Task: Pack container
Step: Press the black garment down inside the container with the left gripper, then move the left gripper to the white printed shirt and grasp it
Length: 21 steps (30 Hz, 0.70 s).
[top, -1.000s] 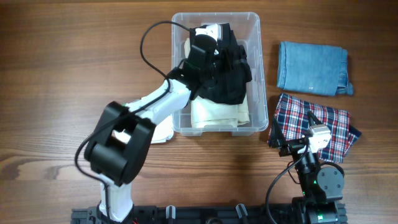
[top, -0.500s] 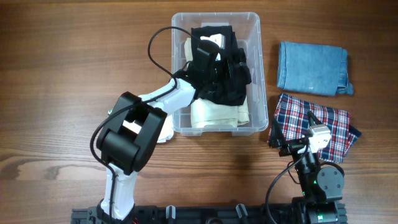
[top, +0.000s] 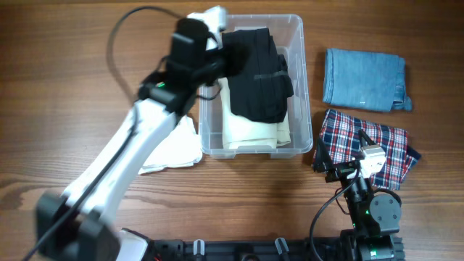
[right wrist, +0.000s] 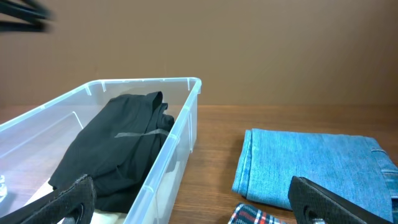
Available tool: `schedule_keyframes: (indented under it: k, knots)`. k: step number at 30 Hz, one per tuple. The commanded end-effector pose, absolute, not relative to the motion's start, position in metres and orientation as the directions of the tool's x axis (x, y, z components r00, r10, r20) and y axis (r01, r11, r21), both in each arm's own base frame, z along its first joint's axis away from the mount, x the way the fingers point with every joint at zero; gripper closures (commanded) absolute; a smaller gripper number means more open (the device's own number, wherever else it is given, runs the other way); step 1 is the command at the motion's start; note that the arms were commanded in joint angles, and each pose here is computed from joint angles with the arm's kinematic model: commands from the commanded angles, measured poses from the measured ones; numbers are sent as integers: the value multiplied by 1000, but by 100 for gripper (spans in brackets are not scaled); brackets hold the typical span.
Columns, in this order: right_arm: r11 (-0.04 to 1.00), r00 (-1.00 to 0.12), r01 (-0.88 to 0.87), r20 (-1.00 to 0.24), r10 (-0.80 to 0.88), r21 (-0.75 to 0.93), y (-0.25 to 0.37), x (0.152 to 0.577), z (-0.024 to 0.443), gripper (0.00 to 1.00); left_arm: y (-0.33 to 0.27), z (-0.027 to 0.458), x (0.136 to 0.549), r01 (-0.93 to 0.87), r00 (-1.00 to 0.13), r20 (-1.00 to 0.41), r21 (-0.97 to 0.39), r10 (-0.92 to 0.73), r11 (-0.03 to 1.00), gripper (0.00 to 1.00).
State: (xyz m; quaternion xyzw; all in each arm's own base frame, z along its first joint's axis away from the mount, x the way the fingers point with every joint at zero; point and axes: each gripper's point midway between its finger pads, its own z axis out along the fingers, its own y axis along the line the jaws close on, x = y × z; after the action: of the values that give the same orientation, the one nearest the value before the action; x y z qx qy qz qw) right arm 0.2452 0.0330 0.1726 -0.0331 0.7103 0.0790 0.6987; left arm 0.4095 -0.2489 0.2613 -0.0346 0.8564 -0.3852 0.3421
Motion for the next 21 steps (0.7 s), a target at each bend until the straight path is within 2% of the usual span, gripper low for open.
schedule_keyframes:
  k: [1,3,5,7,8,11,12,14,16,18,21]
  knots:
    - [985,-9,-163,-998,54,55,33,245,175,0,-170,240,395,-71,-736,-537,-544,-412,836,76]
    - [985,-9,-162,-999,54,55,33,245,175,0,-137,225,379,-190,-749,-504,-458,-429,869,70]
    - [985,-9,-162,-999,54,55,33,245,175,0,-111,207,363,-283,-774,-452,-379,-443,881,59]
    - [985,-9,-162,-999,54,55,33,245,175,0,-92,193,350,-348,-793,-399,-324,-461,880,52]
    - [985,-9,-162,-999,54,55,33,245,175,0,-84,187,344,-376,-799,-373,-303,-472,876,46]
    - [985,-9,-162,-999,54,54,33,245,175,0,-58,172,330,-456,-796,-314,-250,-517,854,40]
    - [985,-9,-162,-999,54,55,33,245,175,0,-50,168,328,-478,-790,-303,-241,-534,845,34]
    - [985,-9,-163,-999,54,55,33,245,175,0,-42,163,325,-502,-782,-289,-232,-552,833,32]
    - [985,-9,-162,-999,54,55,33,245,175,0,-41,155,319,-537,-771,-247,-243,-586,808,7]
    - [985,-9,-163,-999,54,55,33,245,175,0,-47,145,311,-558,-771,-191,-258,-608,788,0]
    - [985,-9,-162,-999,54,55,33,245,175,0,-50,130,300,-623,-738,-122,-254,-663,740,0]
